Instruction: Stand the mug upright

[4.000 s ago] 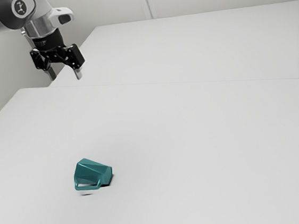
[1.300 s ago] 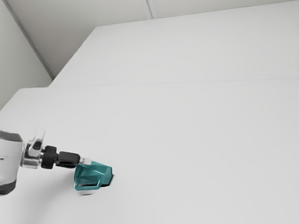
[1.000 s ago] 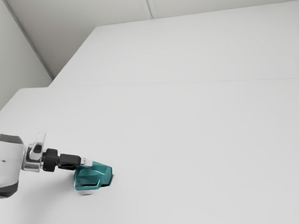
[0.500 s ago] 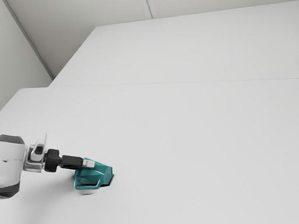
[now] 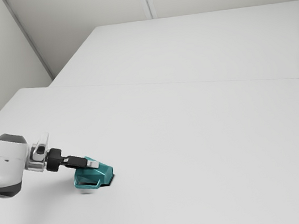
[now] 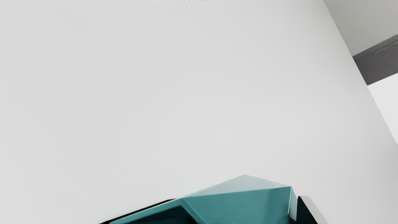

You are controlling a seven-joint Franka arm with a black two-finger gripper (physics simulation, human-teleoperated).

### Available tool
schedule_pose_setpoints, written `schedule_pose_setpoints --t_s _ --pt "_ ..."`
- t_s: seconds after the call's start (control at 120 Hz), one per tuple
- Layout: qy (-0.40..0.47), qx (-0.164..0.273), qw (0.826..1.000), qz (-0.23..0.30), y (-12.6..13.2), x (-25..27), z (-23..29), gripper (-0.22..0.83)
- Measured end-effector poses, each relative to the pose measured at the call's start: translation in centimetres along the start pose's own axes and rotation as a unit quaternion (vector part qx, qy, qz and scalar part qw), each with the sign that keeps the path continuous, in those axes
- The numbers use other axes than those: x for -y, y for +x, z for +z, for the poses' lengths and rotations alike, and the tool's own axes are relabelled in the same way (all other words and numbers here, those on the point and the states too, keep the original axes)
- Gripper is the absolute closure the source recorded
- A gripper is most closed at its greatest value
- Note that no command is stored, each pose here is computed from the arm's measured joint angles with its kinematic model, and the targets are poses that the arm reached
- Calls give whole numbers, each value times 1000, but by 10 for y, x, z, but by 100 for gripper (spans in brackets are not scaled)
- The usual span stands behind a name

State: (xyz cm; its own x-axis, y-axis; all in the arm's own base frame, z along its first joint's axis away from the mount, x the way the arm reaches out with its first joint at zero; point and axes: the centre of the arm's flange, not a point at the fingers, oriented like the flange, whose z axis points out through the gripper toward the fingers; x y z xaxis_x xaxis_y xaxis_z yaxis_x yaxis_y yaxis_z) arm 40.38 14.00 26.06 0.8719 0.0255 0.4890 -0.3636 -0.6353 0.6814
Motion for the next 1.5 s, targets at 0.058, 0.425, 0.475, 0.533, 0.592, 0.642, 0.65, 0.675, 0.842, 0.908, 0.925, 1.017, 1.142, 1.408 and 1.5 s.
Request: schedule_pose_setpoints --t_s 0.058,0.425,0.475,0.533,0.592,0.642,0.65,0.675,0.842,0.908,0.925,1.017,1.142,1.408,1.5 --pt "1 -1 1000 3 2 -1 -1 47" --pt "7 -4 999 40 16 -27 -7 70" --pt "8 -5 999 48 19 -31 -9 70" --pt "9 -3 998 58 24 -38 -9 71" --pt "11 -2 997 72 30 -47 -9 72" --pt "11 1 996 85 35 -55 -9 72" --pt "12 2 996 87 36 -56 -9 72" --pt "13 3 996 92 38 -59 -9 73" --pt "34 34 989 137 55 -80 -7 74" --pt "51 60 984 162 66 -87 -6 75" --pt "56 67 982 168 70 -89 -7 75" --pt "84 111 970 199 86 -97 -7 76" --pt "116 159 955 220 100 -106 -2 77" --pt "182 234 926 235 125 -127 15 78" --pt "188 239 924 232 132 -137 28 78"
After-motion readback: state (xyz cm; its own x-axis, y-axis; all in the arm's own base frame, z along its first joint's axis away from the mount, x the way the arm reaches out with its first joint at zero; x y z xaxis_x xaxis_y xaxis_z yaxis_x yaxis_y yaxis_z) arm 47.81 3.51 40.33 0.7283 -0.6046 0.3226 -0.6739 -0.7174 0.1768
